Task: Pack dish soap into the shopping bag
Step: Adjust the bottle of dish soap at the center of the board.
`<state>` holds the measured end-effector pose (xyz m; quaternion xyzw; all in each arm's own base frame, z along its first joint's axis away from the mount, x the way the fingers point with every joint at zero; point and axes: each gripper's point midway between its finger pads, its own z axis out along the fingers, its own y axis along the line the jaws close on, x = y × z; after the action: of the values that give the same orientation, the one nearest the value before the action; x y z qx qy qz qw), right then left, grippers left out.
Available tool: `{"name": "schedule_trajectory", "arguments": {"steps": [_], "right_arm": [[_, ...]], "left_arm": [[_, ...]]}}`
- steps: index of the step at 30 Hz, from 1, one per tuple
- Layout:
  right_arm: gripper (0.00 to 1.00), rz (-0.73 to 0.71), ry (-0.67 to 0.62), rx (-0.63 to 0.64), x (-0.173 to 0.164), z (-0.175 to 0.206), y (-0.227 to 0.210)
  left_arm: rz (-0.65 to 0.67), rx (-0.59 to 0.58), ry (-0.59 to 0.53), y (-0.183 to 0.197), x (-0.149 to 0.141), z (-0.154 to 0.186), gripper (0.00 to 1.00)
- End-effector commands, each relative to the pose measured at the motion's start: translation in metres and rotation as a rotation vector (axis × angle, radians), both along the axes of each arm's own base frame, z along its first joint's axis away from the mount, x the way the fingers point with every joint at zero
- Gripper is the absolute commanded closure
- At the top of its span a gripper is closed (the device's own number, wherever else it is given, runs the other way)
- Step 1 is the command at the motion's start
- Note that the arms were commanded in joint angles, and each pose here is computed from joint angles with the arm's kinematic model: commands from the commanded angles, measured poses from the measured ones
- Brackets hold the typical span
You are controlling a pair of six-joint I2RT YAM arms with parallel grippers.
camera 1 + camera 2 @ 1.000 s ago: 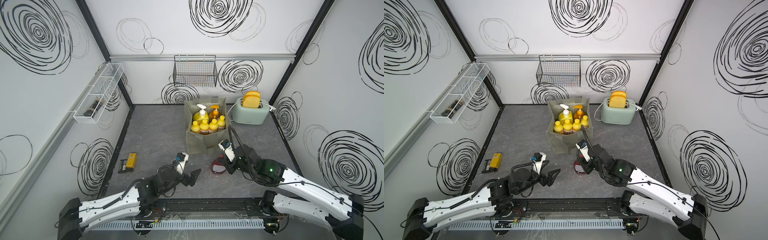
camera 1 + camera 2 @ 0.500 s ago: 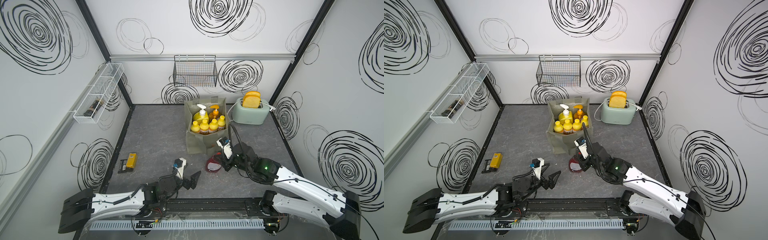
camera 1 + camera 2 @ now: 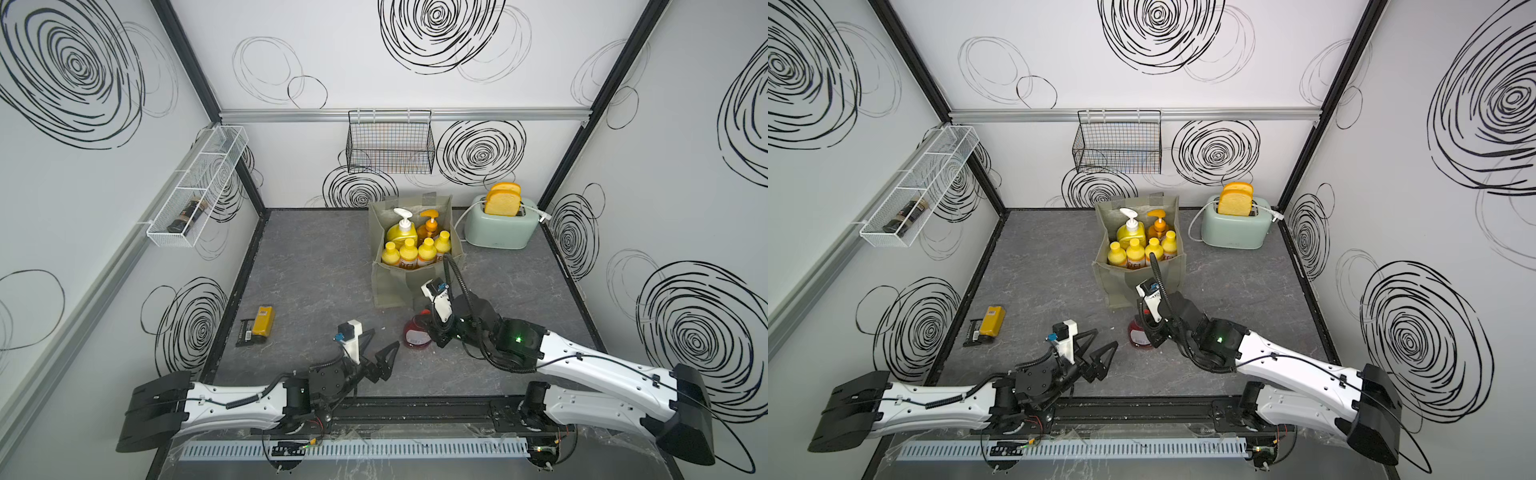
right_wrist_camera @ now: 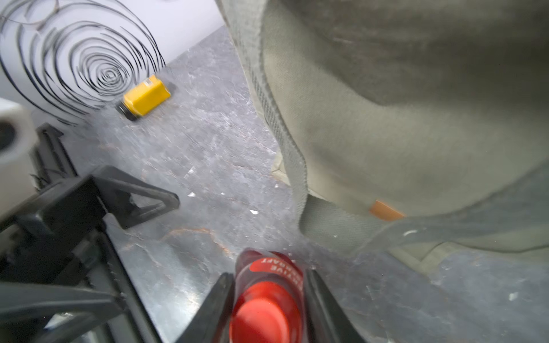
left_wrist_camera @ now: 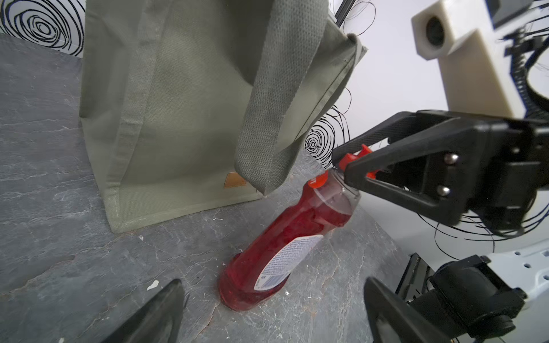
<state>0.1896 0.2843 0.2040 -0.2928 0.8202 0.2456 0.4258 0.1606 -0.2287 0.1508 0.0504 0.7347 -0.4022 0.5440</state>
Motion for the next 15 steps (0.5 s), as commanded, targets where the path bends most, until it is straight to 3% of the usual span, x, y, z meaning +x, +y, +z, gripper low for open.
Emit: {"name": "schedule_trajectory", "arguments": {"steps": [1,6,11,15], "right_arm": [[0.39,-0.037,-0.052,0.124,0.003,0.035,-0.002],[0.29,-0.043,-0.07,0.163,-0.001,0.051,-0.013],[0.33,-0.118,-0.052,0.167,-0.005,0.043,-0.046],[0.39,-0.174,0.005,0.185,-0.011,0.015,-0.074]], "left_arm": [[0.041,-0.003,-0.027,0.009,0.003,-0.004,0.04],[0.055,0.057,-0.076,0.0,0.008,0.006,0.02],[0.164,0.141,0.057,0.006,0.019,-0.013,0.07],[0.154,0.11,0.098,0.009,0.014,-0.021,0.08]]}}
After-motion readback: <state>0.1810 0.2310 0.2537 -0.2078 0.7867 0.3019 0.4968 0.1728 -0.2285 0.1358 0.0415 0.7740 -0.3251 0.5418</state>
